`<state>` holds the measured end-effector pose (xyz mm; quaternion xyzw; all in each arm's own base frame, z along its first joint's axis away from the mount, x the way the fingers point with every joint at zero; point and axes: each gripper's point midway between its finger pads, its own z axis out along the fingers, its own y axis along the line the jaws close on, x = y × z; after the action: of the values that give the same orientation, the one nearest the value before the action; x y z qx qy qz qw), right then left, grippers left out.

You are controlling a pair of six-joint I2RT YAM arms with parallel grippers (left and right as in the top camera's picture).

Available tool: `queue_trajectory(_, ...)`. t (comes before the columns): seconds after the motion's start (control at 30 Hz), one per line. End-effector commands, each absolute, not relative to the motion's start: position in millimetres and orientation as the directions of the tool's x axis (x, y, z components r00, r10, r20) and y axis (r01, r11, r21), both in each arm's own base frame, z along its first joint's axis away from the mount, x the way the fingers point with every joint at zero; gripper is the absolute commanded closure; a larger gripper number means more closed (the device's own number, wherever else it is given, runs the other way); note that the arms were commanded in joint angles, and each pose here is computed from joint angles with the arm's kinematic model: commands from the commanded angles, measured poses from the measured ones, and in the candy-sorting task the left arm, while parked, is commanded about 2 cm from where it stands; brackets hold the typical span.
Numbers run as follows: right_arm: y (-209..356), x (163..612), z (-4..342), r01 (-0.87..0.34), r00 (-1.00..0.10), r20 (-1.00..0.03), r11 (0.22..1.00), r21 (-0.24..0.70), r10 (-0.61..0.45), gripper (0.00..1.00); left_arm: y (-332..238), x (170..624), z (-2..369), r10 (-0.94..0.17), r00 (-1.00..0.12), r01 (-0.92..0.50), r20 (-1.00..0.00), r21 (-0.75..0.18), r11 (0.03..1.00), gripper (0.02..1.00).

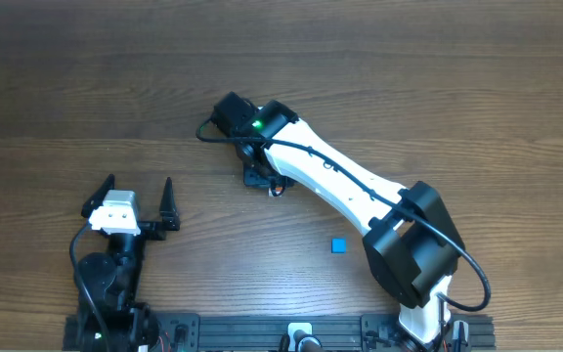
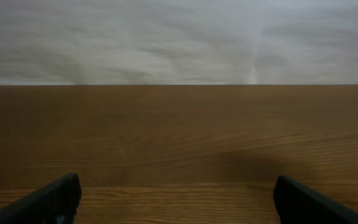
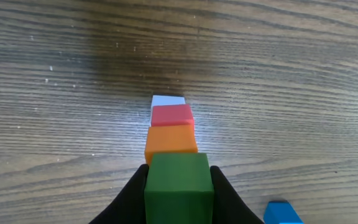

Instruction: Stack Cubes

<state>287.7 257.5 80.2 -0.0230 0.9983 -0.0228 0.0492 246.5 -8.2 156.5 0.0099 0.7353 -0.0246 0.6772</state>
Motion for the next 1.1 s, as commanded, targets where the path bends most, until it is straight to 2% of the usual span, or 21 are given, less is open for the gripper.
queue_trajectory(0.03, 260.4, 292.4, 81.2, -0.029, -0.995, -0.096, 0.999, -0.03, -0.032, 0.991, -8.2, 246.3, 155.4, -0.008, -0.081, 0.051, -0.997, -0.012, 0.999, 0.018)
queue_trajectory(0.2, 262.8, 291.9, 81.1, -0.03, -0.995, -0.092, 0.999, -0.017, -0.031, 0.978, -8.2, 246.3, 155.4, -0.008, -0.081, 0.051, -0.997, -0.012, 0.999, 0.02)
queue_trajectory(0.4, 263.6, 292.0, 81.1, -0.03, -0.995, -0.091, 0.999, -0.014, -0.031, 0.89, -8.2, 246.3, 155.4, -0.008, -0.081, 0.051, -0.997, -0.012, 0.999, 0.018)
queue_trajectory(0.57, 263.6, 292.0, 81.1, -0.03, -0.995, -0.091, 0.999, -0.014, -0.031, 0.711, -8.2, 246.3, 155.4, -0.008, -0.081, 0.051, -0.997, -0.012, 0.999, 0.018)
queue_trajectory(0.6, 263.6, 292.0, 81.1, -0.03, -0.995, -0.091, 0.999, -0.014, -0.031, 0.632, -8.2, 246.3, 155.4, -0.008, -0.081, 0.051, -0.997, -0.012, 0.999, 0.02)
queue_trajectory(0.9, 263.5, 292.0, 80.9, -0.03, -0.995, -0.091, 0.999, -0.014, -0.031, 0.524, -8.2, 246.3, 155.4, -0.008, -0.081, 0.051, -0.997, -0.012, 0.999, 0.018)
queue_trajectory(0.97, 263.5, 291.9, 80.9, -0.03, -0.995, -0.091, 0.999, -0.014, -0.031, 0.417, -8.2, 246.3, 155.4, -0.008, -0.081, 0.051, -0.997, -0.012, 0.999, 0.018)
queue_trajectory(1.0, 263.5, 291.9, 80.9, -0.03, -0.995, -0.091, 0.999, -0.014, -0.031, 0.321, -8.2, 246.3, 155.4, -0.008, -0.081, 0.051, -0.997, -0.012, 0.999, 0.018)
queue_trajectory(1.03, 263.4, 291.9, 80.9, -0.03, -0.995, -0.091, 0.999, -0.014, -0.031, 0.126, -8.2, 246.3, 155.4, -0.008, -0.081, 0.051, -0.997, -0.012, 0.999, 0.018)
queue_trajectory(1.07, 263.4, 291.9, 80.9, -0.03, -0.995, -0.091, 0.999, -0.014, -0.031, 0.038, -8.2, 246.3, 155.4, -0.008, -0.081, 0.051, -0.997, -0.012, 0.999, 0.018)
queue_trajectory(1.1, 263.6, 292.1, 81.5, -0.03, -0.995, -0.092, 0.999, -0.014, -0.032, 0.007, -8.2, 246.3, 155.4, -0.008, -0.081, 0.051, -0.997, -0.012, 0.999, 0.018)
